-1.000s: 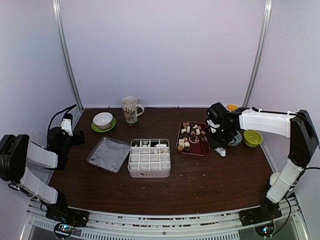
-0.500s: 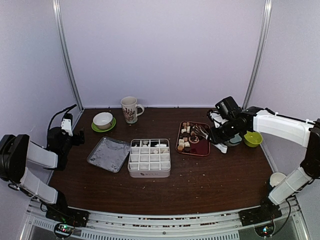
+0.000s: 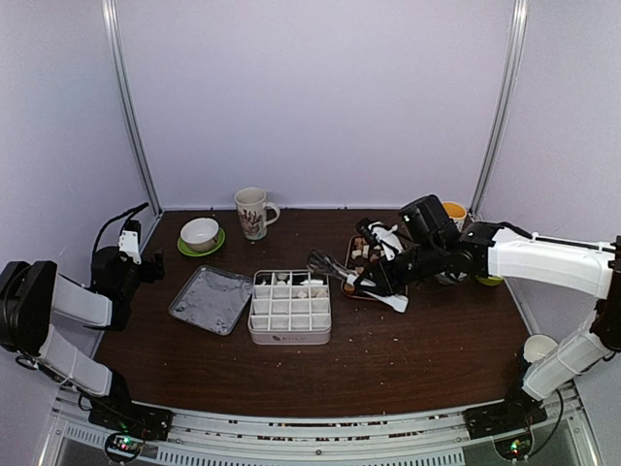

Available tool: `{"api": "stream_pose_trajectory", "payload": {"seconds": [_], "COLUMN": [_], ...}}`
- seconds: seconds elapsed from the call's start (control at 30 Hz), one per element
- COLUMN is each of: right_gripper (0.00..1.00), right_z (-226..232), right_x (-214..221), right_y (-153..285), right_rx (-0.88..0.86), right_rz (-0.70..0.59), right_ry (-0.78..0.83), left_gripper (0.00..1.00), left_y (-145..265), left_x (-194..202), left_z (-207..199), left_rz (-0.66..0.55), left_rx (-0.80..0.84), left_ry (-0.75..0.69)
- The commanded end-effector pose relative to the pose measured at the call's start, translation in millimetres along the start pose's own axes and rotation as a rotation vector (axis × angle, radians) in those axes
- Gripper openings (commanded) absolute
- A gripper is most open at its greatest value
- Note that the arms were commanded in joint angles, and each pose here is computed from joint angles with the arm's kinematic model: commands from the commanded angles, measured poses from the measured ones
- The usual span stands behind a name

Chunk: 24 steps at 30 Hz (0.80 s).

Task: Pack the chocolate
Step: Place the fake chocolate in the empty pocket of the box.

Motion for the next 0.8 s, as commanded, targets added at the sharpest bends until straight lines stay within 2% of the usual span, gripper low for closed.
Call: {"api": "stream_pose_trajectory", "payload": {"seconds": [0.0, 0.37, 0.77], "right_gripper": [0.23, 0.21, 0.21], "right_z": [22, 37, 43], "right_x": [-8, -11, -11], "right_y": [-13, -41, -49], "right_rx": [-0.087, -0.104, -0.085], "right_rz": [-0.023, -0.029, -0.01], "right_ry": [0.049, 0.061, 0.09], "left_gripper": [0.98, 0.98, 0.98], "left_y": [-4, -4, -4], "left_x": [-8, -8, -8], "left_z": [5, 5, 5], "left_rz": [-0.036, -0.035, -0.035], "left_rx": [-0.015, -0.015, -0.015], "left_ry": [-0.001, -0.001, -0.001]}}
Point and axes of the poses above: each gripper's point midway between its finger pads, its own y axis back along the fingers, its own z axis along the line the jaws close on, x = y × z, the point moved 9 cm from there along y, back along the fingers, and after that the axes turned 12 degrees about -y, right-handed, at the moved point
